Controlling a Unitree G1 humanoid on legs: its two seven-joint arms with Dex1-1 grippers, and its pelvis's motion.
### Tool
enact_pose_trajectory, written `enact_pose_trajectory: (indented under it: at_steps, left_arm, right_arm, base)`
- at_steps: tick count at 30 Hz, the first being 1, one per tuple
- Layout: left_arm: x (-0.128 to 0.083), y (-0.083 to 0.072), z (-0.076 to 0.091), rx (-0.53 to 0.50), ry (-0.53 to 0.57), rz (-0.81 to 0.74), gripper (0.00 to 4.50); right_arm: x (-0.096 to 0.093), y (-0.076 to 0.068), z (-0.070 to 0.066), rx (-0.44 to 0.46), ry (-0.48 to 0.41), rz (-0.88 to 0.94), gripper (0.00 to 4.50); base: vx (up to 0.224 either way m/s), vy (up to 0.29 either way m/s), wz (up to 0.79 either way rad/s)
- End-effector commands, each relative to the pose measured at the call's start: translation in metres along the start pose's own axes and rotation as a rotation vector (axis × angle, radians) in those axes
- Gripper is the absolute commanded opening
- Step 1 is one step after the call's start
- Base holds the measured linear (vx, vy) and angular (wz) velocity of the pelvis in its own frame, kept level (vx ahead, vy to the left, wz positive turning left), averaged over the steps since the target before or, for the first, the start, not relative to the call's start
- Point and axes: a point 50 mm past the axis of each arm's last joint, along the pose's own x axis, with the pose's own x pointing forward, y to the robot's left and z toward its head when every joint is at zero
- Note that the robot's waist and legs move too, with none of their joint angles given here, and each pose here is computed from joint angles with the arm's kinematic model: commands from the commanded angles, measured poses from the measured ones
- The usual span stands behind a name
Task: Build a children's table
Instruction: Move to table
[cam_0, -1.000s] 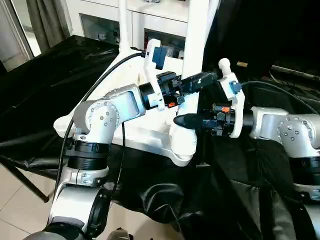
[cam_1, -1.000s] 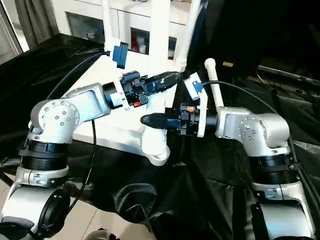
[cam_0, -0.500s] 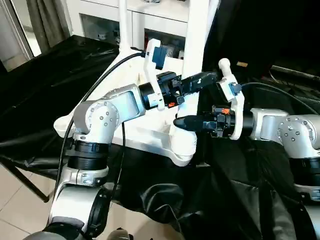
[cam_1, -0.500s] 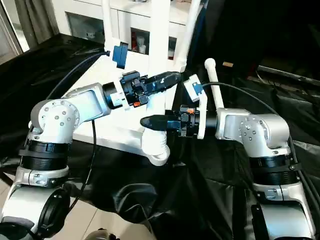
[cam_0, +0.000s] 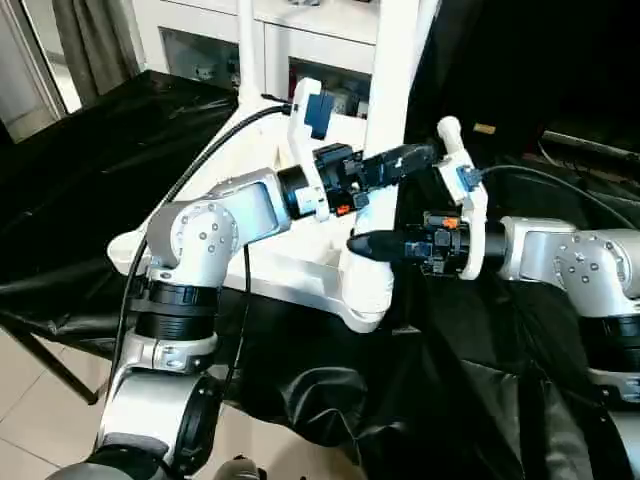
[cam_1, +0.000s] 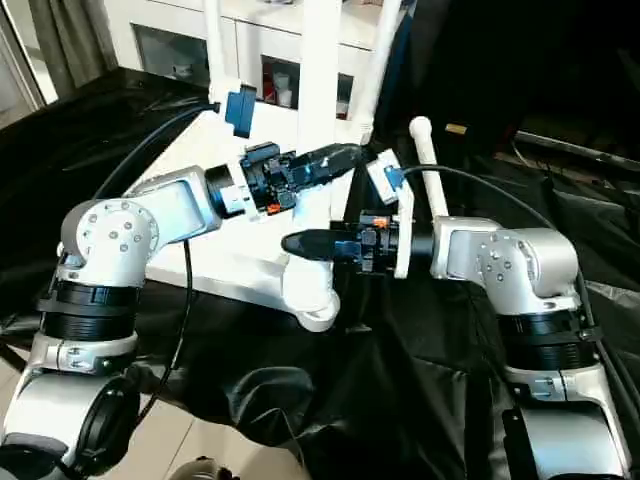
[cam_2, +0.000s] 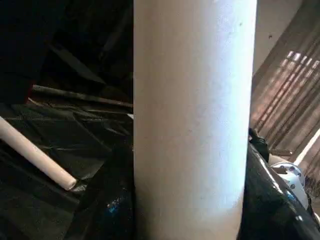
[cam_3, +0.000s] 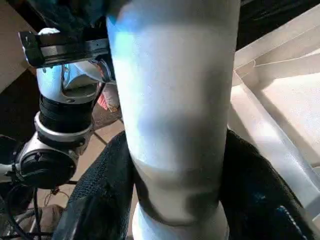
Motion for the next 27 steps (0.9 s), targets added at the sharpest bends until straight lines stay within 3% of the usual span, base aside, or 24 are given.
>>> enact_pose_trajectory:
  at_steps: [1,27]
  left_arm:
    - [0.0042,-0.0069,0.0053,0.027,-0.007,-0.033,1.90]
    - [0.0045,-0.0075,0.0033,0.030,0.009,-0.043,1.90]
  right_arm:
    - [-0.0002,-0.0002,-0.0056,-0.001,0.027,-0.016,2.65]
    - [-0.0004,0.0032,-0.0008,0.003,-0.015,0.021,2.76]
  base:
    - [0.000,0.000,0.00]
    - [0.000,0.000,0.00]
